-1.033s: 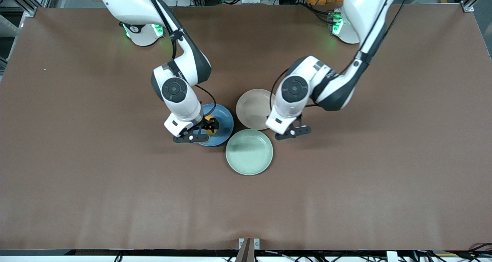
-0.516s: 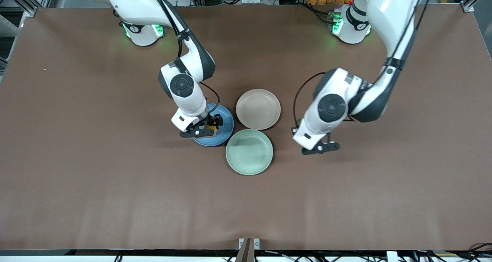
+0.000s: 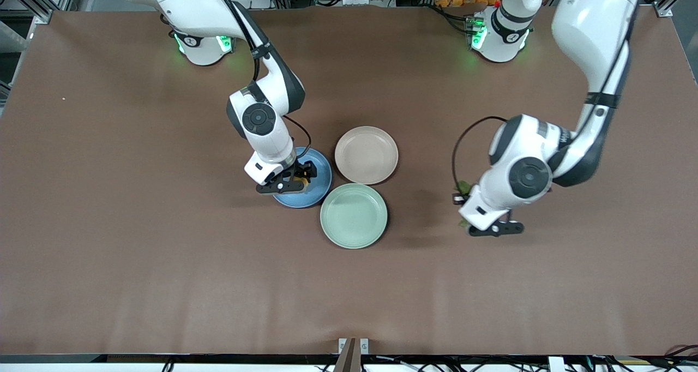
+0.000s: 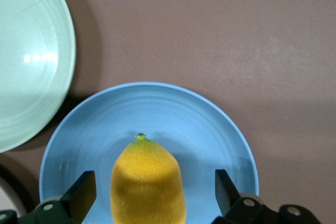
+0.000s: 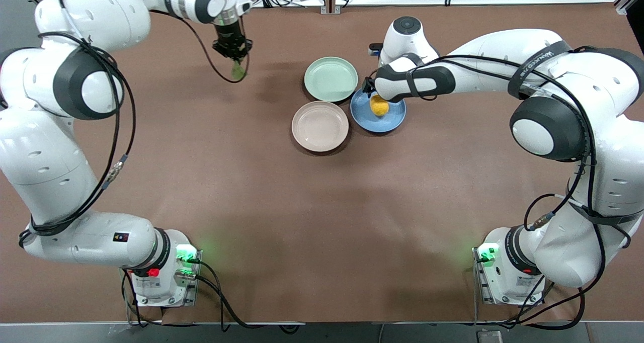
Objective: Pick lemon and lettuce from blue and beige plates
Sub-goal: 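Release the lettuce with the left gripper while the right gripper grasps the lemon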
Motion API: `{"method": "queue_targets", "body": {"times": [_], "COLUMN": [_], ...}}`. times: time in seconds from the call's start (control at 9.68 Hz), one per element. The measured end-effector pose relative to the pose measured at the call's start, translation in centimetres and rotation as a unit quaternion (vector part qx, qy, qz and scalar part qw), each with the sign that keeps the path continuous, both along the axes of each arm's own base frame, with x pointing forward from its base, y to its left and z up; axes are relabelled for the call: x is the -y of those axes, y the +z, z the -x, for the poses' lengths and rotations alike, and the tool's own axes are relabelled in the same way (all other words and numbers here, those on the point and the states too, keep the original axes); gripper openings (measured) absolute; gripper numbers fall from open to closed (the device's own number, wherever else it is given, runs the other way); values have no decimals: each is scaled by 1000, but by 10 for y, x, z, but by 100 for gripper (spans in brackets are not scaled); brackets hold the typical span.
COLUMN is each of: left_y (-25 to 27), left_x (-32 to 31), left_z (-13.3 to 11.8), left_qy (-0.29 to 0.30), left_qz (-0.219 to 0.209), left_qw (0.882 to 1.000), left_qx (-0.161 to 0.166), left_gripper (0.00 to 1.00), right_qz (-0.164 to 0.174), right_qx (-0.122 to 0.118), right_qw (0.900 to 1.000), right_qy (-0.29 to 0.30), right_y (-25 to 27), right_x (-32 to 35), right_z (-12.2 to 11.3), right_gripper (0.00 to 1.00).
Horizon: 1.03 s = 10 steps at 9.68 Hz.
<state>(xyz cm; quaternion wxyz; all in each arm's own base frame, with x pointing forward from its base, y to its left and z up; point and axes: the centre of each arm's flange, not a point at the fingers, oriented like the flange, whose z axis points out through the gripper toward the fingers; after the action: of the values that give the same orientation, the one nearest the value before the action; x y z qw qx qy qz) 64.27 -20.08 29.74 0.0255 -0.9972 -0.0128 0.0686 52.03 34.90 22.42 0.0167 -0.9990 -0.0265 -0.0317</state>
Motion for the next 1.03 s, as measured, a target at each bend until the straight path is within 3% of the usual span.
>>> {"method": "queue_targets", "body": {"times": [0.41, 0.52, 1.03], "left_y": [-28, -29, -30], "left_x": [-36, -36, -42], "left_z": [-8, -8, -8], "left_qy": [-8, -8, -3], "left_qz": [-4, -4, 1], "left_qw": [1000, 1000, 1000], "left_qx": [-19, -20, -23], "left_gripper": [5, 15, 86], "right_qz": [-1, 0, 4], "right_qx": [6, 8, 4], "right_qw": [1000, 1000, 1000], "right_qy": [9, 10, 10], "right_y": [-23, -32, -47], "right_x": [-15, -17, -16], "right_z": [14, 16, 19], "right_gripper": [100, 100, 100]}}
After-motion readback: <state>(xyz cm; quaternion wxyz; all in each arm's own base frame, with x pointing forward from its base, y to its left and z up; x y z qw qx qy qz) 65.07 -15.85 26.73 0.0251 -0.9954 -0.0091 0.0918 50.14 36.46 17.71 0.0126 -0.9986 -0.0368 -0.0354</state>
